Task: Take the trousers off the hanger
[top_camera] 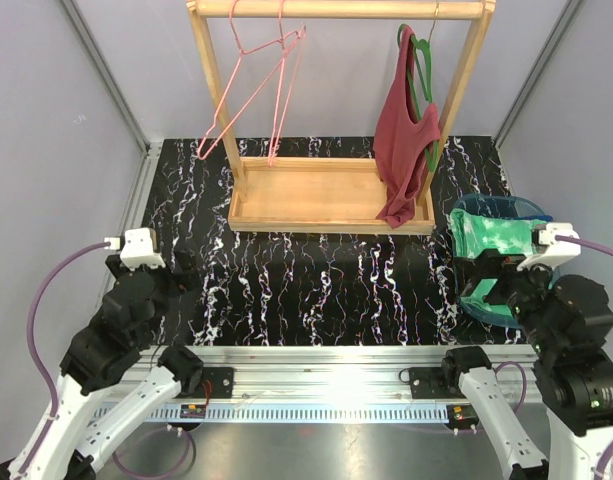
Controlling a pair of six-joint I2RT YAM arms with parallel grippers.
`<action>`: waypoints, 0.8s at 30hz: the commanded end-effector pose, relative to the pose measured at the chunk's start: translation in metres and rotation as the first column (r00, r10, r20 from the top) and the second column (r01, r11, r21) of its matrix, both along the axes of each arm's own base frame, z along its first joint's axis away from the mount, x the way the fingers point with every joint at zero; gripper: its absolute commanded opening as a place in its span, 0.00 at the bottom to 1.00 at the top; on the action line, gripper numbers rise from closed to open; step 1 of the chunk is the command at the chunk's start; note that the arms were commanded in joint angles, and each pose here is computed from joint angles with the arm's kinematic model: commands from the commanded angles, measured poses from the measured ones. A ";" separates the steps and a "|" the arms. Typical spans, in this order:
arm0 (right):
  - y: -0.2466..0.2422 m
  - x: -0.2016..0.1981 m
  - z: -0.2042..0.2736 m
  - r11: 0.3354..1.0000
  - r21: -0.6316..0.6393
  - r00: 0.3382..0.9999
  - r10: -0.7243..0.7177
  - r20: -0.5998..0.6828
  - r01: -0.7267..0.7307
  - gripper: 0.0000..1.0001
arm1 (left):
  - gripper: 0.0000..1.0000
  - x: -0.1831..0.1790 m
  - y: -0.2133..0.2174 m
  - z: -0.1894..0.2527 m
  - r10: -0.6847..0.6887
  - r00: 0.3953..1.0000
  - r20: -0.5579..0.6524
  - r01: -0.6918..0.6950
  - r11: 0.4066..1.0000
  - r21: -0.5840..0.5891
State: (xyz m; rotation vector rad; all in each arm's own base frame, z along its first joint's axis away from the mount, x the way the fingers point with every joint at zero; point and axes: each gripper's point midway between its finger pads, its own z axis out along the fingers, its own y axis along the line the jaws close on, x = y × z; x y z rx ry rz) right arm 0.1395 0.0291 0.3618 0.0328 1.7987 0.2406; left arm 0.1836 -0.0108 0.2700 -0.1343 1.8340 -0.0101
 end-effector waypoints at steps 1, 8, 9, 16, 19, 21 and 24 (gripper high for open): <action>-0.001 0.019 0.003 1.000 0.005 0.999 -0.023 0.037 0.022 0.99 | 0.99 0.011 -0.007 0.021 -0.022 0.995 0.093 0.024 1.000 -0.019; -0.006 0.034 -0.014 0.998 -0.028 0.998 -0.055 -0.013 0.055 0.99 | 0.99 0.020 -0.008 0.005 -0.008 0.999 0.043 0.009 1.000 -0.010; -0.007 0.034 -0.015 0.998 -0.034 0.998 -0.060 -0.015 0.059 0.99 | 0.99 0.021 -0.004 0.004 0.011 0.999 0.042 -0.010 1.000 -0.014; -0.014 0.027 -0.018 0.995 -0.048 0.996 -0.088 -0.030 0.086 0.99 | 0.99 0.020 0.000 0.004 0.031 0.998 0.049 -0.030 0.999 -0.031; -0.016 0.023 -0.019 0.994 -0.055 0.995 -0.093 -0.038 0.091 1.00 | 0.99 0.019 0.001 0.002 0.037 0.998 0.045 -0.036 0.999 -0.034; -0.017 0.021 -0.019 0.994 -0.060 0.995 -0.096 -0.031 0.094 0.99 | 0.99 0.019 0.001 0.003 0.038 0.998 0.047 -0.036 0.999 -0.036; -0.018 0.019 -0.016 0.993 -0.059 0.995 -0.099 -0.017 0.097 0.99 | 0.99 0.018 0.002 0.003 0.039 0.998 0.050 -0.038 0.999 -0.038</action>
